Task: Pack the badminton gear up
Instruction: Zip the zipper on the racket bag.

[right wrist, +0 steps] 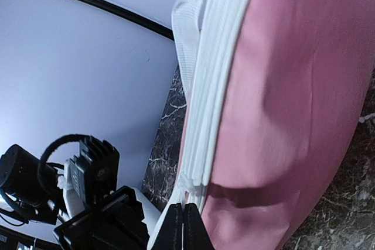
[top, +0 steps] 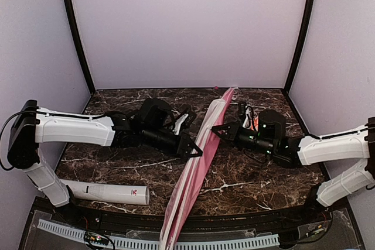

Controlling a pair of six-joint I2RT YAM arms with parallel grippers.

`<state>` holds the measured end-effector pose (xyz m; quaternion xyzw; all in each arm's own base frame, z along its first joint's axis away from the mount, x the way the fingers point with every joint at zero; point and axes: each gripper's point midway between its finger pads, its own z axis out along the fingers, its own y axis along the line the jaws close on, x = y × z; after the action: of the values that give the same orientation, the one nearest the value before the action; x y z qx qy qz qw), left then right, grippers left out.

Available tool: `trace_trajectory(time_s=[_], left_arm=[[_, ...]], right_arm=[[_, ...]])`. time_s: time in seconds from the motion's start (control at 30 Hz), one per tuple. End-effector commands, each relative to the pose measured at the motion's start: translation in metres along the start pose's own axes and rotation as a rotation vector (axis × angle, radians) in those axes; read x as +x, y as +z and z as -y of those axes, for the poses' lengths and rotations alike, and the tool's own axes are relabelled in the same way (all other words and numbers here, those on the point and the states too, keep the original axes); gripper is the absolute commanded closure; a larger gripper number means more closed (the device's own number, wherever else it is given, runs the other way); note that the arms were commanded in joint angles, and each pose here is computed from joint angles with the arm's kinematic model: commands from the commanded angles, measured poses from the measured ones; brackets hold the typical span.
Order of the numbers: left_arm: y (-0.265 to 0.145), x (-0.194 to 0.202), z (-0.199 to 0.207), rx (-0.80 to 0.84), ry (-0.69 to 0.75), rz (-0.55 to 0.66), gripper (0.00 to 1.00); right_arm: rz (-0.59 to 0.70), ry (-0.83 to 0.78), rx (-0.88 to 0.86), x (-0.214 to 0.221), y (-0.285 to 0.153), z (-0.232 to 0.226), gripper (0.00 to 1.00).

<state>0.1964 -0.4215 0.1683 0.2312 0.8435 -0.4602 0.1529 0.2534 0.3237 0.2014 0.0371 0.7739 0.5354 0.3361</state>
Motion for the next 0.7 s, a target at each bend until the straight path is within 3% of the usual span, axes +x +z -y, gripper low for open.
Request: trace_trajectory(time_s=[0.0,0.17,0.3,0.47,0.67], left_arm=[[-0.022,-0.045,0.029,0.096,0.066,0.177,0.98],[-0.027,-0.045,0.031,0.100,0.081,0.172,0.73],[-0.043,-0.048,0.034,0.078,0.119,0.193,0.60],[-0.054,-0.068,0.028,0.041,0.122,0.238,0.55],[-0.033,-0.096,0.017,0.014,0.120,0.230,0.51]], right_arm=[[-0.062,0.010,-0.051,0.022,0.009,-0.018,1.00],[-0.035,-0.004,-0.035,0.019,0.010,-0.017,1.00],[-0.015,-0.041,-0.008,0.012,0.008,-0.018,1.00],[-0.012,-0.057,-0.005,0.010,0.006,-0.021,1.00],[-0.018,-0.056,-0.007,0.011,0.006,-0.021,1.00]])
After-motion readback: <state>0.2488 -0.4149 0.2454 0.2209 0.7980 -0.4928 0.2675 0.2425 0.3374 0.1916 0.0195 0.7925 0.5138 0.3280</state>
